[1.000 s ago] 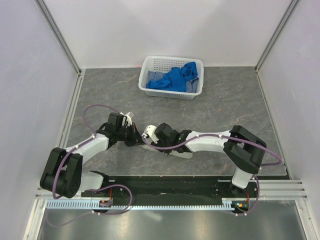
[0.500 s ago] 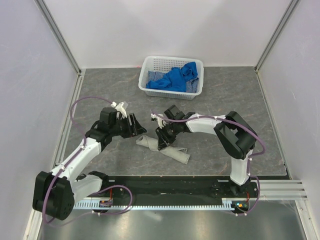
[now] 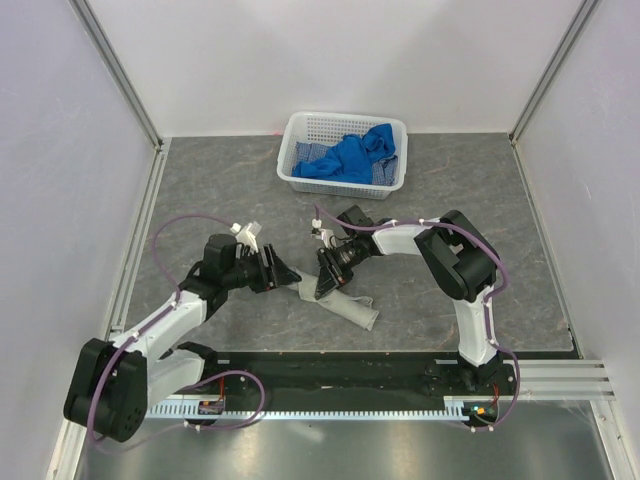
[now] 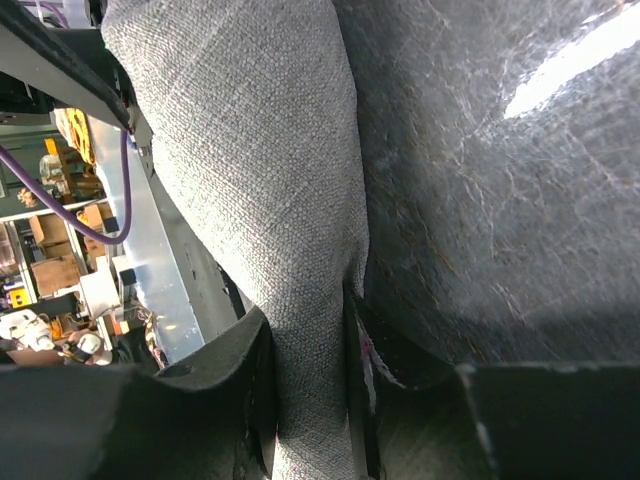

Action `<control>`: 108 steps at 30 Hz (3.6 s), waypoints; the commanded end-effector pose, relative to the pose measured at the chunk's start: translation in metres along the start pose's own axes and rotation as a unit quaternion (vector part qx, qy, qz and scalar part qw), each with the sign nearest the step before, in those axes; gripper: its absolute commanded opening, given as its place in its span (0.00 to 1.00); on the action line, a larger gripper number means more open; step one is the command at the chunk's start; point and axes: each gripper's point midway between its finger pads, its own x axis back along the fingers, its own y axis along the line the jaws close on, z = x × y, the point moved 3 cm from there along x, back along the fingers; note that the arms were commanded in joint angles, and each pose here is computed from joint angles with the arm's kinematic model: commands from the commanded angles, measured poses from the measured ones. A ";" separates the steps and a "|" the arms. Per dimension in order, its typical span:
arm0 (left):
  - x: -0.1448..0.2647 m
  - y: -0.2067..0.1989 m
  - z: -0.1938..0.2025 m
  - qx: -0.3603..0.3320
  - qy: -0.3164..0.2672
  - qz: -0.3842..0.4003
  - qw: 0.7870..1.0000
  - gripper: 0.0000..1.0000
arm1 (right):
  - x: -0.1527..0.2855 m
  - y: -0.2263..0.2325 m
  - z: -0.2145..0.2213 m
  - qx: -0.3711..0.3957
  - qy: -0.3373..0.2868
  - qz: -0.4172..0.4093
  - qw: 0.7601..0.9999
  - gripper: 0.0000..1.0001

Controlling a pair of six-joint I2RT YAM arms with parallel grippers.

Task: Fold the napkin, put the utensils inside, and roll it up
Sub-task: Roll the napkin with the utensil

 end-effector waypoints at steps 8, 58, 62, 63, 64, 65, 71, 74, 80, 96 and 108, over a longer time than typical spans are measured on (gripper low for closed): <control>-0.023 -0.006 -0.022 0.014 -0.073 0.067 0.995 0.53 | -0.007 -0.014 0.005 -0.012 0.003 0.021 1.000 0.38; -0.050 0.021 -0.023 0.000 -0.050 0.032 0.998 0.42 | 0.016 -0.005 0.010 0.056 -0.098 0.124 0.986 0.23; -0.050 0.024 -0.024 -0.006 -0.051 0.020 0.998 0.42 | 0.014 -0.018 0.018 0.047 -0.089 0.135 0.986 0.23; -0.050 0.025 -0.025 -0.008 -0.053 0.019 0.998 0.42 | 0.015 -0.019 0.019 0.046 -0.088 0.135 0.986 0.23; -0.050 0.025 -0.024 -0.009 -0.052 0.018 0.998 0.42 | 0.014 -0.018 0.020 0.047 -0.086 0.130 0.987 0.24; -0.050 0.025 -0.024 -0.008 -0.050 0.017 0.999 0.42 | 0.014 -0.016 0.022 0.046 -0.084 0.127 0.987 0.25; -0.052 0.028 -0.023 -0.007 -0.046 0.011 0.999 0.42 | 0.024 0.001 0.029 0.048 -0.090 0.109 0.989 0.40; -0.052 0.028 -0.024 -0.011 -0.047 0.012 0.999 0.41 | 0.032 0.019 0.026 0.056 -0.109 0.087 0.989 0.46; -0.052 0.028 -0.024 -0.012 -0.045 0.012 0.999 0.41 | 0.048 0.047 0.024 0.058 -0.137 0.068 0.987 0.50; -0.052 0.027 -0.025 -0.016 -0.044 0.010 0.999 0.41 | 0.053 0.010 0.071 -0.019 -0.125 0.114 0.985 0.50; -0.024 0.001 -0.052 -0.067 -0.069 -0.016 0.995 0.63 | 0.067 0.034 0.057 0.044 -0.121 0.092 0.987 0.64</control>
